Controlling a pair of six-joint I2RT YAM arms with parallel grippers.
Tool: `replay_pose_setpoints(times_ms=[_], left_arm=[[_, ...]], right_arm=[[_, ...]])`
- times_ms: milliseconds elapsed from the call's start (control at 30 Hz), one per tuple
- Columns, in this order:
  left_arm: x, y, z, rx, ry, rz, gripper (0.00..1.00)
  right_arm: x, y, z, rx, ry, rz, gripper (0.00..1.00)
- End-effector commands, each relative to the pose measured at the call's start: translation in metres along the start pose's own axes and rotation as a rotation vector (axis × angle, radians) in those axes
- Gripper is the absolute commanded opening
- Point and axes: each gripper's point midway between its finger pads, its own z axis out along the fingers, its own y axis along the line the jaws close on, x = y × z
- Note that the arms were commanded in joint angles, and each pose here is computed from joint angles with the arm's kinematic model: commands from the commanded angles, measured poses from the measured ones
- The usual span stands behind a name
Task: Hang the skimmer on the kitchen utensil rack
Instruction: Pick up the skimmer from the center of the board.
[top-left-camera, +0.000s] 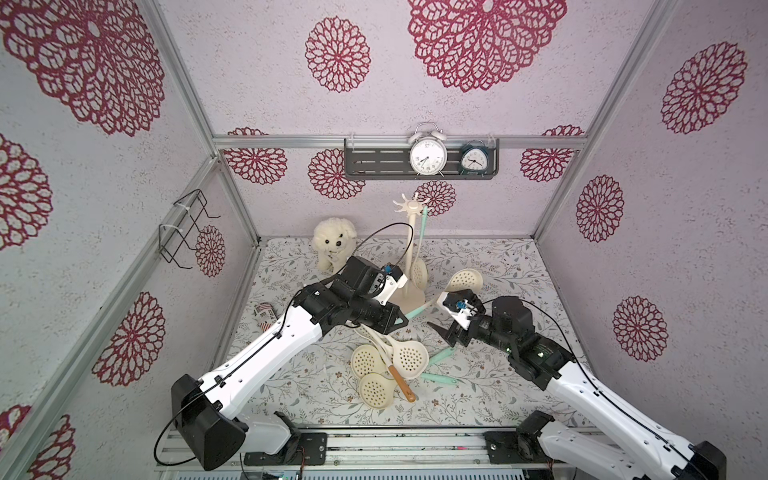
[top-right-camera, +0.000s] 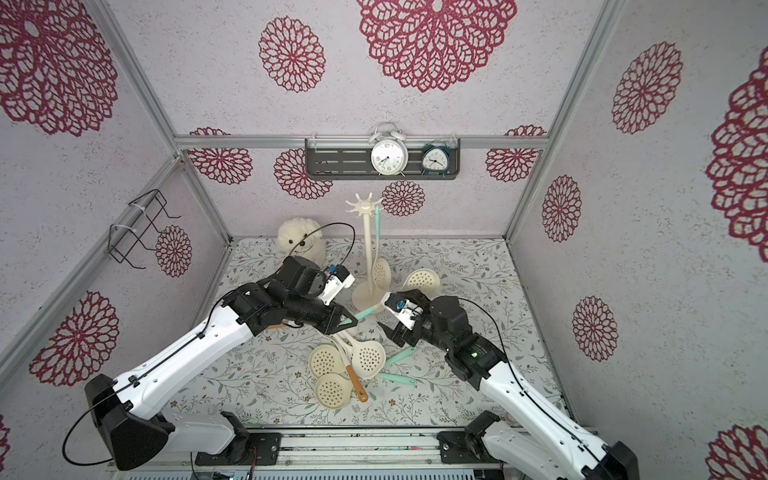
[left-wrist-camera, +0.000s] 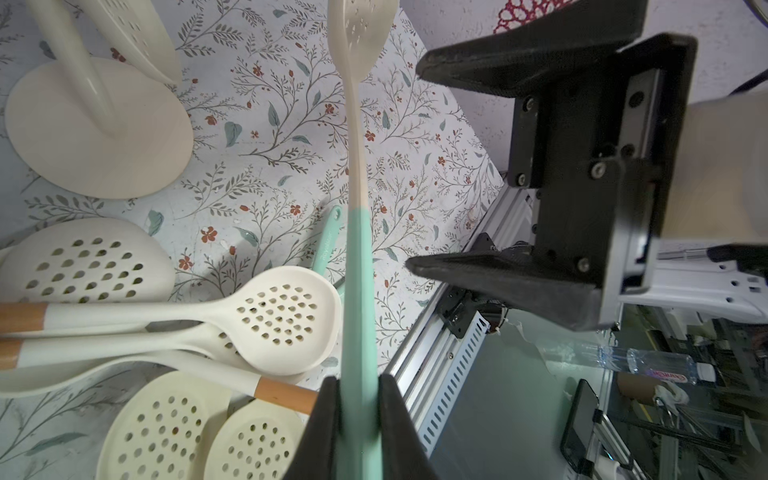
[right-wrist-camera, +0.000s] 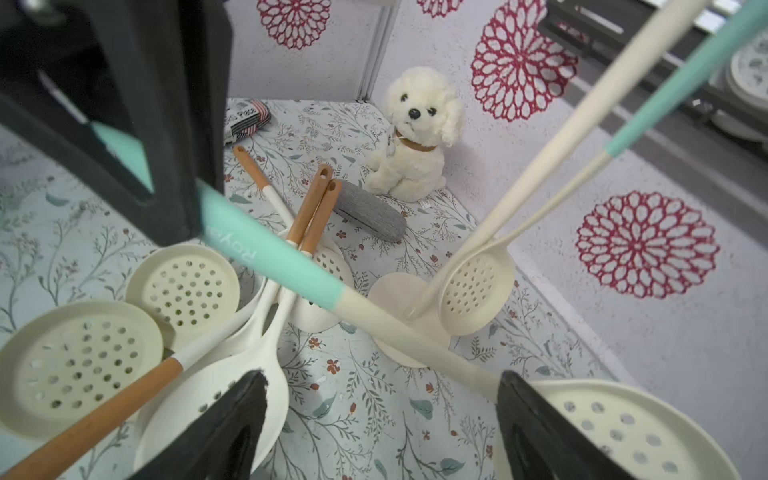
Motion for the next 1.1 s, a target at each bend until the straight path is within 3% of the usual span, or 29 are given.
replay_pose_setpoints(times_ms=[0, 167, 367, 767, 933, 967, 1033, 1067], left_arm=[[0.005, -0.012, -0.013, 0.064, 0.011, 0.03, 0.0], [0.008, -0.017, -0.02, 0.082, 0.024, 0.044, 0.0], [0.011, -0.021, -0.023, 0.092, 0.052, 0.055, 0.0], [0.003, -0.018, -0.028, 0.052, 0.042, 0.078, 0.0], [-0.01, -0.017, -0.035, 0.033, -0.011, 0.088, 0.0], [-0.013, -0.018, -0.037, 0.033, -0.027, 0.092, 0.11], [-0.021, -0.018, -0.045, 0.024, -0.075, 0.099, 0.48], [-0.025, -0.018, -0.049, 0.013, -0.102, 0.105, 0.61]], right_arm=[[-0.006, -0.011, 0.007, 0.121, -0.002, -0.241, 0.88], [-0.008, -0.006, 0.02, 0.099, 0.026, -0.333, 0.84], [-0.006, -0.005, 0.025, 0.108, 0.035, -0.393, 0.68], [-0.011, 0.019, 0.022, 0.03, 0.001, -0.36, 0.15], [-0.004, 0.027, 0.014, 0.006, 0.0, -0.286, 0.01], [-0.003, 0.029, 0.013, 0.001, -0.004, -0.26, 0.0], [-0.002, 0.031, 0.009, -0.002, -0.009, -0.174, 0.0], [-0.001, 0.029, 0.007, 0.007, -0.012, -0.122, 0.0]])
